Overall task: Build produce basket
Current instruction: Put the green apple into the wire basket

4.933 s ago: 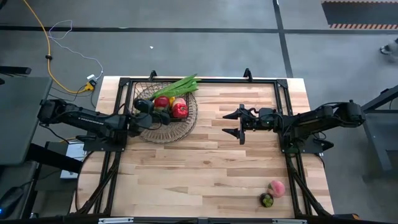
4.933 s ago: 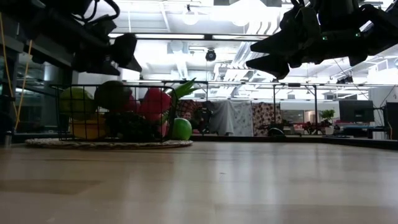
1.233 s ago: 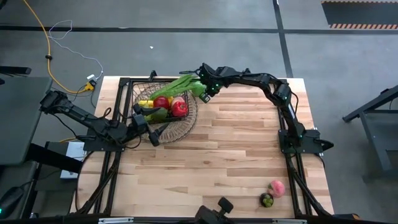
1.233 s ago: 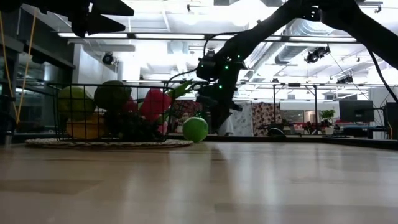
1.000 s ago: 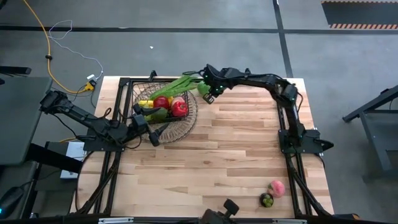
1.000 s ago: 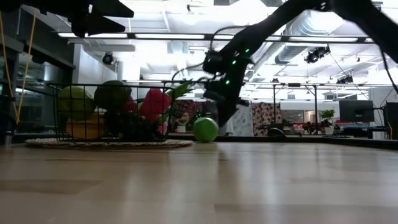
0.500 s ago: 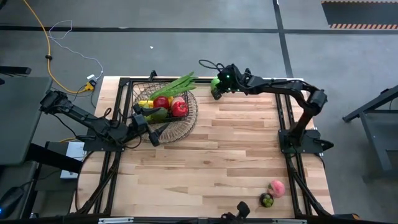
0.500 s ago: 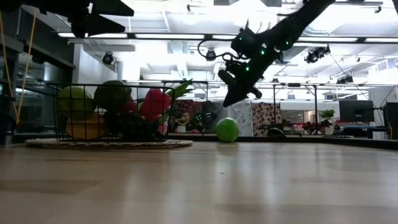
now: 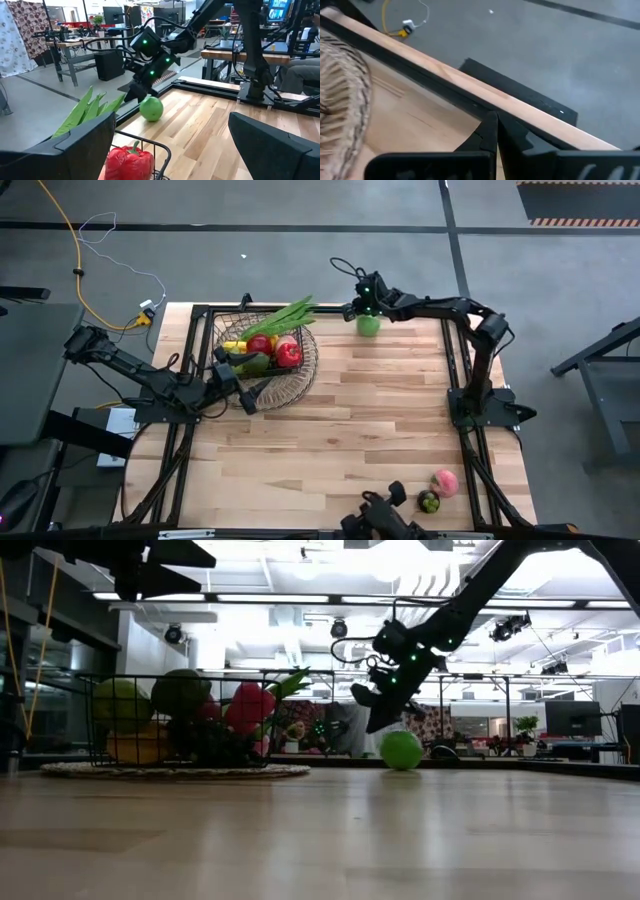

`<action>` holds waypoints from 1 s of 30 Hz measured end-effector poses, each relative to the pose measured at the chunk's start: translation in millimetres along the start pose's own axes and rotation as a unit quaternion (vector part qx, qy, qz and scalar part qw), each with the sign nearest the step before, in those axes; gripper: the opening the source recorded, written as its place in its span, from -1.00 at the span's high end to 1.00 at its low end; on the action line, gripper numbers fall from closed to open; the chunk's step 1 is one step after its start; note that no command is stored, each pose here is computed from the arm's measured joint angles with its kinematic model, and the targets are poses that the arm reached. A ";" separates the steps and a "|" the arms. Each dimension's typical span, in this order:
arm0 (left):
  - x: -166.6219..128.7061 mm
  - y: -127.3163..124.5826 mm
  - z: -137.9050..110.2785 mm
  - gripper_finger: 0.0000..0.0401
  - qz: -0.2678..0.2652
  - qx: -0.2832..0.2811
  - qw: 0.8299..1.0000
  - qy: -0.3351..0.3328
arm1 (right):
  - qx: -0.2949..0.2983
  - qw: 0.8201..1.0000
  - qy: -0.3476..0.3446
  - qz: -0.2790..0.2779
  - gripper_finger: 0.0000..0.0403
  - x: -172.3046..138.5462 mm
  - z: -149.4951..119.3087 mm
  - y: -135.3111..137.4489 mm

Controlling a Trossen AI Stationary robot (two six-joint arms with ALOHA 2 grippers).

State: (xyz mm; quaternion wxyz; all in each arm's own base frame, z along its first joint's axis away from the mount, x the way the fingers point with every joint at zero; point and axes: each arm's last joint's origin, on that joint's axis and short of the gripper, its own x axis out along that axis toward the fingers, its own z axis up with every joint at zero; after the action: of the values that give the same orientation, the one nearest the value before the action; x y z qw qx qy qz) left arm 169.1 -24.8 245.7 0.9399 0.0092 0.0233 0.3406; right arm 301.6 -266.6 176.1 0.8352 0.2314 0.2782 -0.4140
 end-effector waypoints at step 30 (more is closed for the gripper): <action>0.8 0.6 -0.6 -0.88 0.002 0.003 1.000 0.002 | -0.066 0.988 0.134 -0.042 1.00 -107.7 -85.9 -4.4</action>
State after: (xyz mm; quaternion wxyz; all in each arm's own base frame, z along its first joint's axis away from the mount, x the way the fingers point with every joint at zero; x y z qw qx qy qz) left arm 169.3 -23.8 245.1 0.9391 0.0110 0.0262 0.3425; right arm 220.4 -155.4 182.7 0.7855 0.2174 0.4242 -0.3948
